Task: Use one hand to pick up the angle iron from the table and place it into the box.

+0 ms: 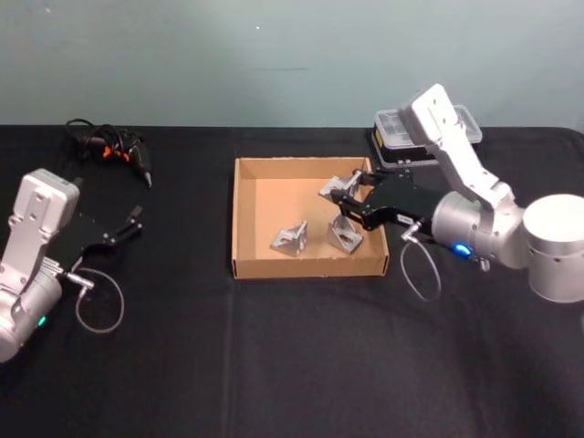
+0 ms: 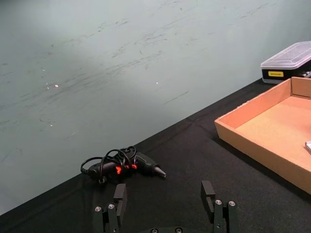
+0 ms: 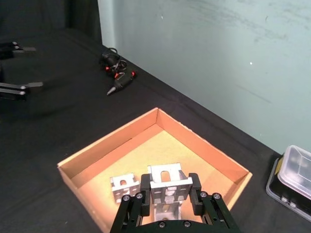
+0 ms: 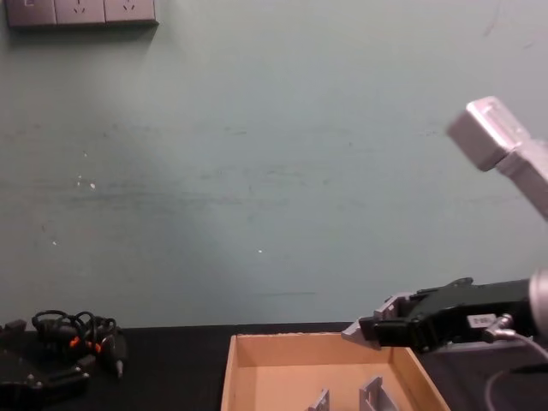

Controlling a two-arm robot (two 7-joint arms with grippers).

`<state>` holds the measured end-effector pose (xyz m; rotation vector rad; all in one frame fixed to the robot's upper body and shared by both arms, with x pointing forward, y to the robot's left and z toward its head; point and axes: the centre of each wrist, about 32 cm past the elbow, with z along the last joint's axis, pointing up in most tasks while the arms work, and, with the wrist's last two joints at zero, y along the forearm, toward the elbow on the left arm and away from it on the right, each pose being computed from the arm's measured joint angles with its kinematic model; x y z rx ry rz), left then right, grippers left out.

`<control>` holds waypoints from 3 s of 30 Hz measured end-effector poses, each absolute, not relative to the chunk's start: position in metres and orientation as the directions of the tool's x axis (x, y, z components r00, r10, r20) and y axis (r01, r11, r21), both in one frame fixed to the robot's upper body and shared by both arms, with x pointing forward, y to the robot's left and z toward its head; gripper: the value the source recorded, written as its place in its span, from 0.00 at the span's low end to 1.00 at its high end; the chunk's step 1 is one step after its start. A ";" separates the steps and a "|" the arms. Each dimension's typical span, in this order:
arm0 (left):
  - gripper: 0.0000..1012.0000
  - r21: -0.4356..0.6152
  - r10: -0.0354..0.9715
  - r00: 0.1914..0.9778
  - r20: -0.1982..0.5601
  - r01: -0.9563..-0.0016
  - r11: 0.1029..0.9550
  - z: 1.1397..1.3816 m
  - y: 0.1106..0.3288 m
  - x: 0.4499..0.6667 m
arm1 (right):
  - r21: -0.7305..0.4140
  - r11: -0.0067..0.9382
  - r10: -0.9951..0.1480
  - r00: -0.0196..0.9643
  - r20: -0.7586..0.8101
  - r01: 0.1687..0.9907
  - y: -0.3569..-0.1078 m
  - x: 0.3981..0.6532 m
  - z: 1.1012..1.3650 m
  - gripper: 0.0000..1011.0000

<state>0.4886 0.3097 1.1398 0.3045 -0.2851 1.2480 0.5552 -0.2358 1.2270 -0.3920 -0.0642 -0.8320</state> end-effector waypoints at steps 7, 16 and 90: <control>0.99 0.070 0.880 0.292 0.374 -0.955 0.287 1.140 0.310 0.489 | -0.355 0.603 -0.700 0.687 0.195 0.714 -0.220 0.582 1.222 0.46; 0.99 0.070 0.880 0.292 0.374 -0.955 0.287 1.140 0.310 0.489 | -0.378 0.600 -0.697 0.693 0.187 0.705 -0.205 0.606 1.215 0.46; 0.99 0.070 0.880 0.292 0.374 -0.955 0.287 1.140 0.310 0.489 | -0.139 0.515 -0.780 0.530 0.332 0.846 -0.240 0.545 1.203 0.99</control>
